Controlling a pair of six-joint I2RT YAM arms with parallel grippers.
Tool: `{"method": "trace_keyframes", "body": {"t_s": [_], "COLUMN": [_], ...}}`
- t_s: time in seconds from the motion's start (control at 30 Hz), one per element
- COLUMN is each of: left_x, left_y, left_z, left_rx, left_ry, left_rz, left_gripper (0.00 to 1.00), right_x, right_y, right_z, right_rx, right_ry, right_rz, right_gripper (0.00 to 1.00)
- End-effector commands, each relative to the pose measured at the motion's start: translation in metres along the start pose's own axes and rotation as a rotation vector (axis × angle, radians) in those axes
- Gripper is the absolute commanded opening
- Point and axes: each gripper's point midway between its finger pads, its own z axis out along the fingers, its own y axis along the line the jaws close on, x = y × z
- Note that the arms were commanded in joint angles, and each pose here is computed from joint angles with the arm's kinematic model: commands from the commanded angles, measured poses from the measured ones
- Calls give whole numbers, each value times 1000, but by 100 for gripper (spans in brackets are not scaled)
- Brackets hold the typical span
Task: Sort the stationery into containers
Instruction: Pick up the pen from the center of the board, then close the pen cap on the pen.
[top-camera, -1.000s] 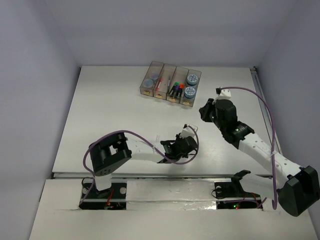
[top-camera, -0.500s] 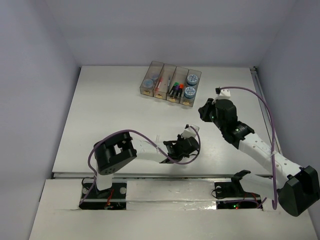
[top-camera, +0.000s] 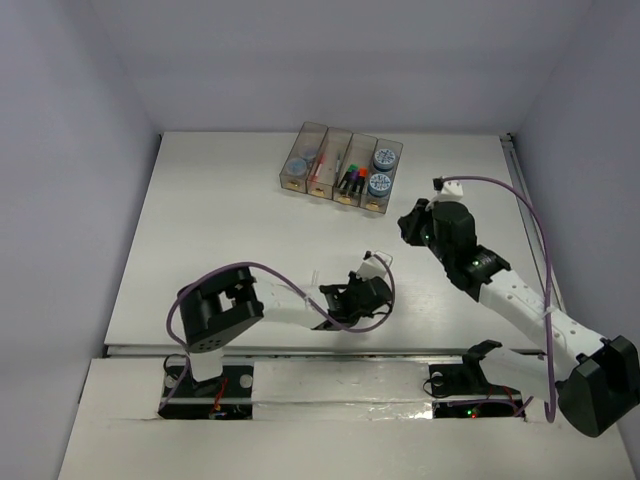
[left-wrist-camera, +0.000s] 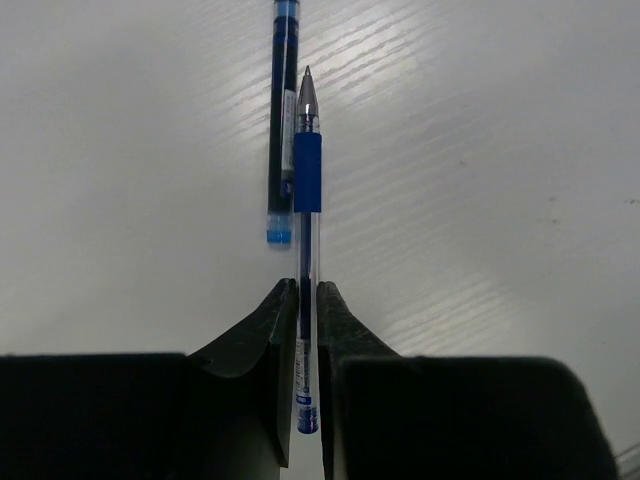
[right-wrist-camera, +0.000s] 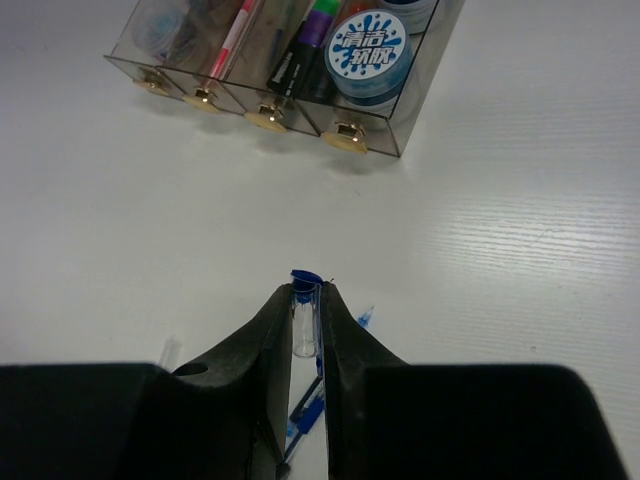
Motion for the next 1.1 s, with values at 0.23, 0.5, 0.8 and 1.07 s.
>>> {"method": "trace_keyframes", "body": {"t_s": [0.23,0.5,0.8,1.07], "left_x": [-80,-121,-149,-158], "left_y": [0,24,44,46], "left_z": [-79,-119,-134,-140], "left_rx": [132,167,142,138], "left_ry": [-242,-453,-574,-609], "left_rz": [-209,-316,-301,-270], "left_gripper": [0,0,0,0], "right_x": [-47,-80,-78,-69], "right_y": [14,55,93,99], "right_z": [-16,-22,-14,-14], "right_rx": [-58,-263,-447,-481], "right_ry": [-174,-290,-219,-173], "right_rz": [92,338,487,503], "right_gripper": [8,9,8,8]}}
